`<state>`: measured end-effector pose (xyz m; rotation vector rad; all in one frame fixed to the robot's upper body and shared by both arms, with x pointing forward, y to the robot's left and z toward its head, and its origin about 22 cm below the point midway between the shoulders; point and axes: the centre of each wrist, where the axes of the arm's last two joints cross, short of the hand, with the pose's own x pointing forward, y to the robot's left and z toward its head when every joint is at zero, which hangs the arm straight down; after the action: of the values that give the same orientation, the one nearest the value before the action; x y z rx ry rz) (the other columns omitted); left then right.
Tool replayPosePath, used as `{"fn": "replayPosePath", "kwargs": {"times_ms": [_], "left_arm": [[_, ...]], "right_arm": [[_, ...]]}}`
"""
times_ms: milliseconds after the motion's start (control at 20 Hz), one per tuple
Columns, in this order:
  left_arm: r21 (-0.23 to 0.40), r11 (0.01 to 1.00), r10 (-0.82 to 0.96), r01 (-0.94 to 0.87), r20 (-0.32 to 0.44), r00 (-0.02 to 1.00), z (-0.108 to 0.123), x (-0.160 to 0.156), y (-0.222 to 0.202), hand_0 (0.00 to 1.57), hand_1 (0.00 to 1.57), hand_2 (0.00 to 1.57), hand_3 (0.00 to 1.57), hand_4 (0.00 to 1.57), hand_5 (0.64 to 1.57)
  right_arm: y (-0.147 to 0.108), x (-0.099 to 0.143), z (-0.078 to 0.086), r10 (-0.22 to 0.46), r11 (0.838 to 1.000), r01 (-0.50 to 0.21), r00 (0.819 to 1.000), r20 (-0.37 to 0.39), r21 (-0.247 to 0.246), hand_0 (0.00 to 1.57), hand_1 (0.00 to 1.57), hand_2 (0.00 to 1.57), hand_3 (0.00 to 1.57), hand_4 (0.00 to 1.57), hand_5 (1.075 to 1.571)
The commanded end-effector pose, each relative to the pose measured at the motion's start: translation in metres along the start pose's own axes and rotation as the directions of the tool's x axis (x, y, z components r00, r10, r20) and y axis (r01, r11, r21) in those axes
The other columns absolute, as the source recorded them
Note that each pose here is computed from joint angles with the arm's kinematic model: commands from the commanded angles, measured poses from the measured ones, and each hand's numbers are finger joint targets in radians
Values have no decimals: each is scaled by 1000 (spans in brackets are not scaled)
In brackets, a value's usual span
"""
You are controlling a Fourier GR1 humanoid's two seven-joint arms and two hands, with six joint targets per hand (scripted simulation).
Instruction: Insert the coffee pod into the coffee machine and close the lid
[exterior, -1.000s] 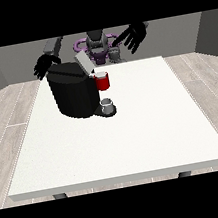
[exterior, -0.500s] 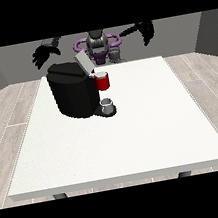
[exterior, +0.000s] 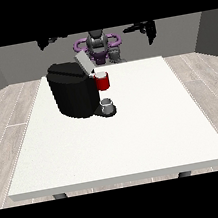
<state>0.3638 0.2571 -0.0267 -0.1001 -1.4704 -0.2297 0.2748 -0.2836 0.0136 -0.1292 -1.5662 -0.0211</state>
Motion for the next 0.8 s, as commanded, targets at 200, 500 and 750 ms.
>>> {"fn": "replayPosePath", "kwargs": {"times_ms": [200,500,750], "left_arm": [[-3,999,45,-45,50,998,18,-1,4,0,0,0,0,0,1571],[-6,997,81,-81,66,995,38,-11,-31,0,0,0,0,0,1571],[35,995,92,-94,63,994,48,3,-15,0,0,0,0,0,1571]], "right_arm": [[36,33,-16,24,991,-33,997,71,133,0,0,0,0,0,1571],[33,33,-26,50,983,-67,994,100,168,0,0,0,0,161,1571],[50,36,-30,31,978,-50,995,94,204,0,0,0,0,0,1571]]}}
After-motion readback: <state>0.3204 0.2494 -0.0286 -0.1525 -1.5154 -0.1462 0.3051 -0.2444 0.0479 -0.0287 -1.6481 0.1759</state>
